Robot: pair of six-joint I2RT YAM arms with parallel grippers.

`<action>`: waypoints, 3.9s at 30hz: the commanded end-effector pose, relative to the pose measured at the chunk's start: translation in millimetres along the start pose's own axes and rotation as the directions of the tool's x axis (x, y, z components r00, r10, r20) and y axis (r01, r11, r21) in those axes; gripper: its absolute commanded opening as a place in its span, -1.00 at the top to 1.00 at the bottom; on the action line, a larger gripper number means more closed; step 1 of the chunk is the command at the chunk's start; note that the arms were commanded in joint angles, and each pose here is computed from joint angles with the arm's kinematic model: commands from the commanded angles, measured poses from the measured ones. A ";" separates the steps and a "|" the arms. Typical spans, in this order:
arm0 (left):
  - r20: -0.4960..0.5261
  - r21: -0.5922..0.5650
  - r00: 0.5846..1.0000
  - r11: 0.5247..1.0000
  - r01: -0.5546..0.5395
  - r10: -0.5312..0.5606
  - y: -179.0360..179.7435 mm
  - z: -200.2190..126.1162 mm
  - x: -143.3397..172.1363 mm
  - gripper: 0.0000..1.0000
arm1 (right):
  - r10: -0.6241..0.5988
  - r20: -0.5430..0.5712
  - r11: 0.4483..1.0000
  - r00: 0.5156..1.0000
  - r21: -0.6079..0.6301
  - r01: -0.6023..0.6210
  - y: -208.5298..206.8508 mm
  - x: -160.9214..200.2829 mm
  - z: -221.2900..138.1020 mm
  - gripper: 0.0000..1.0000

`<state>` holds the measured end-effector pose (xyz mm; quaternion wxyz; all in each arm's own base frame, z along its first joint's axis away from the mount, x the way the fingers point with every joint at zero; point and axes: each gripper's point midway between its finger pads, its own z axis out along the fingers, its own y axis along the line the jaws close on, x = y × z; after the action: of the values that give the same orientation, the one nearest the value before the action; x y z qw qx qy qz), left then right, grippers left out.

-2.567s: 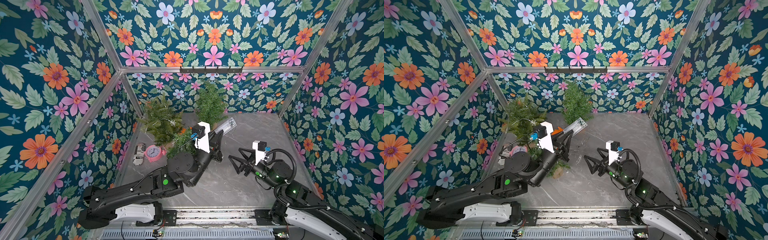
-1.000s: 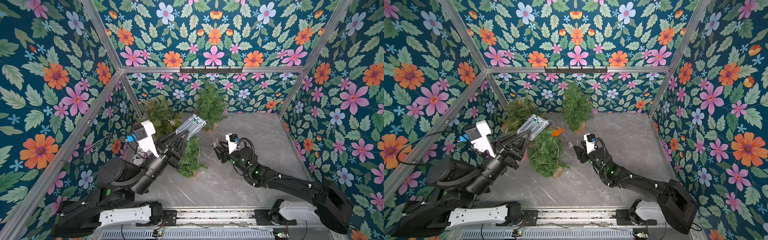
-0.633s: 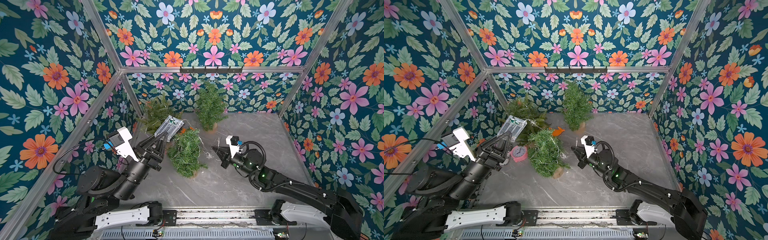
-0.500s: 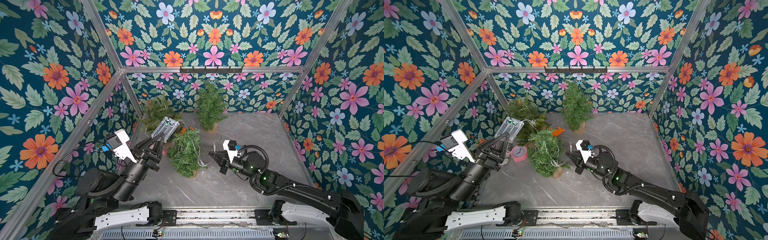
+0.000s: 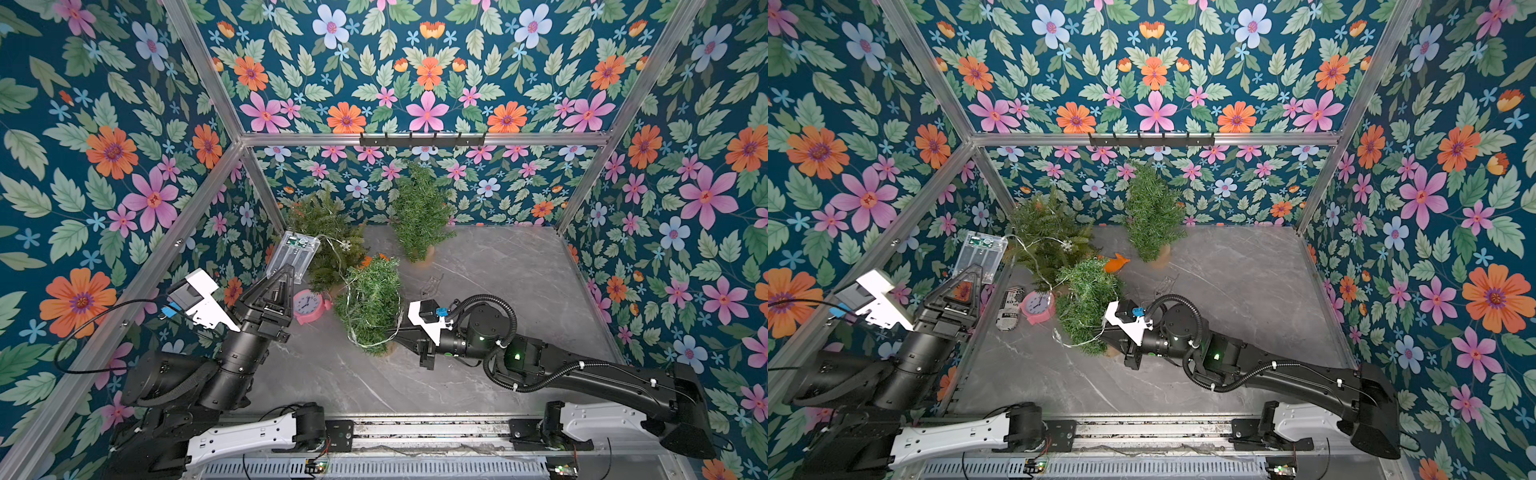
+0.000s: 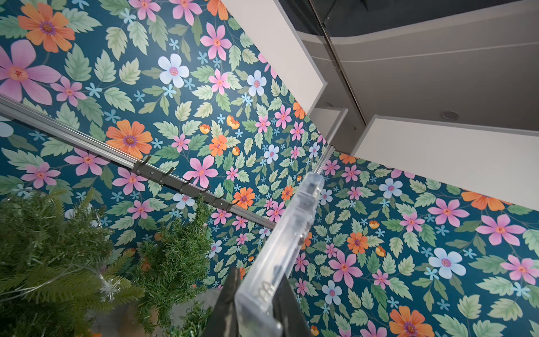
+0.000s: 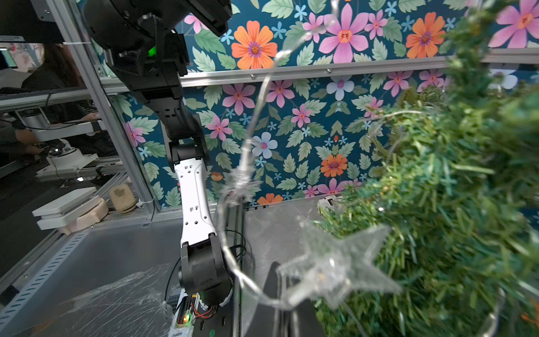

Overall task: Wrap string light around the christmas tree
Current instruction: Wrap the light string around the Christmas tree.

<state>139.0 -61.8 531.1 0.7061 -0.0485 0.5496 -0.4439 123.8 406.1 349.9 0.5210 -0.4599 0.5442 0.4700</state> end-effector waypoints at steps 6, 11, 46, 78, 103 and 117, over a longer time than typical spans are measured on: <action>0.061 -0.109 0.998 0.994 0.011 -0.004 24.1 -7.7 -19.8 1.00 | -0.085 -0.074 0.992 0.994 -0.103 0.077 24.1 8.7 31.5 0.80; 0.077 -0.139 0.997 0.990 0.008 0.002 30.9 -10.8 -27.1 1.00 | -0.110 -0.097 0.986 0.989 -0.136 0.097 35.3 12.4 53.1 0.76; 0.001 -0.475 0.944 0.831 -0.289 0.329 20.8 27.9 -44.8 1.00 | -0.126 -0.120 0.938 0.985 0.310 0.158 -10.6 -12.3 61.4 -0.89; -0.285 -0.563 0.767 0.547 -0.619 0.575 31.6 121.4 24.1 1.00 | -0.048 -0.046 0.981 0.998 0.183 0.056 20.9 -14.0 -17.0 -0.99; -0.387 -0.370 0.810 0.730 -0.575 0.441 68.8 253.7 71.6 1.00 | 0.024 -0.033 0.916 0.999 0.401 -0.009 -13.3 -0.2 -74.5 -0.99; -0.506 -0.073 0.789 0.894 -0.442 0.348 34.4 283.2 142.8 1.00 | 0.133 -0.048 0.796 0.990 0.601 -0.078 -56.9 14.1 -99.6 -0.99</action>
<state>401.1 -237.2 513.9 0.6317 0.0844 0.7510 -0.1730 159.1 306.1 338.9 0.5931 -0.2902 0.6956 0.2830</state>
